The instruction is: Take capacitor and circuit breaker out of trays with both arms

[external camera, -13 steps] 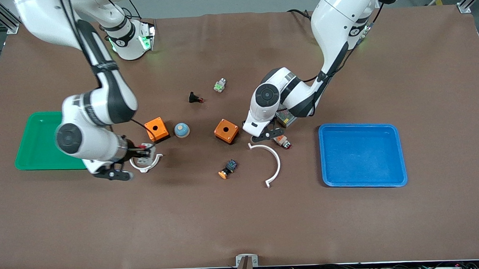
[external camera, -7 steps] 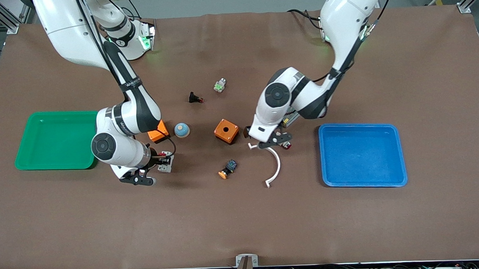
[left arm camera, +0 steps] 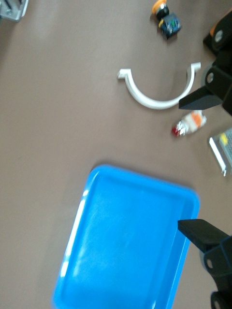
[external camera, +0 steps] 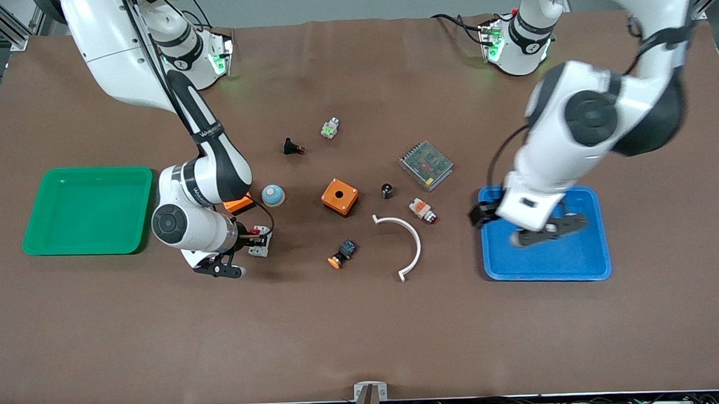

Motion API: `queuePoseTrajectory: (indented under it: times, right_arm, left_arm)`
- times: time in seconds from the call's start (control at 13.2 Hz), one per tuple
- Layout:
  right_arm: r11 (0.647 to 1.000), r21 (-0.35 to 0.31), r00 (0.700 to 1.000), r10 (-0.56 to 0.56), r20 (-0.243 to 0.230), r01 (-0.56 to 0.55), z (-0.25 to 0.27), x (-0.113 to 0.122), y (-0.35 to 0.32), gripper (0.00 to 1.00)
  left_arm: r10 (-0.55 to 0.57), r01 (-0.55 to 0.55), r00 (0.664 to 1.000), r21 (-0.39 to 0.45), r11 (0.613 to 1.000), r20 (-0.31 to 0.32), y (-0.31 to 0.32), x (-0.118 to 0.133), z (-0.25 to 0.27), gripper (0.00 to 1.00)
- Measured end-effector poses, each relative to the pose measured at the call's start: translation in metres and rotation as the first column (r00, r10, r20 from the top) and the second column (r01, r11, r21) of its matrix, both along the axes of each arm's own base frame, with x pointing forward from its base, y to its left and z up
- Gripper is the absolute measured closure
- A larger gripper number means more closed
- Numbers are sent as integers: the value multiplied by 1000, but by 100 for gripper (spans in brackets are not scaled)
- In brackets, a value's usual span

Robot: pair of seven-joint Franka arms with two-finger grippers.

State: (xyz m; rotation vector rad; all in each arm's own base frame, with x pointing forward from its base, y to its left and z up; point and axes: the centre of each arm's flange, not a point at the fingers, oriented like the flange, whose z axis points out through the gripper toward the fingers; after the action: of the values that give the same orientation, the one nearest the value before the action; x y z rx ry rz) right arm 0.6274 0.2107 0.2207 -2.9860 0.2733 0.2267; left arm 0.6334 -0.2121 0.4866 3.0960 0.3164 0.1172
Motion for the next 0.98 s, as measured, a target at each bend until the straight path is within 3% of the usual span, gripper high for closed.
queuePoseTrajectory:
  times: [0.08,0.15,0.38,0.53,0.75,0.98]
  right_arm:
    - [1000,0,1000,-1,1,1,1,1,-1,56]
    - [1000,-1,1000,-1,0,1,2,2,-1,49]
    - [1000,-1,999,14,-48,-14,28,0,-2,19]
    - [998,-30,995,53,-82,-56,84,-5,-10,0]
    - [995,-74,994,56,-90,-62,182,-21,-53,0]
    - [996,-43,995,72,-74,-75,258,-38,-134,0]
  left_arm:
    - [-33,33,999,10,999,16,31,5,20,0]
    - [-67,67,997,22,998,24,58,4,38,0]
    - [-143,142,990,64,988,16,113,-14,89,0]
    - [-194,195,981,86,977,-12,130,-34,116,0]
    - [-215,221,974,102,970,-68,130,-64,139,0]
    - [-189,197,978,94,976,-93,141,-87,143,0]
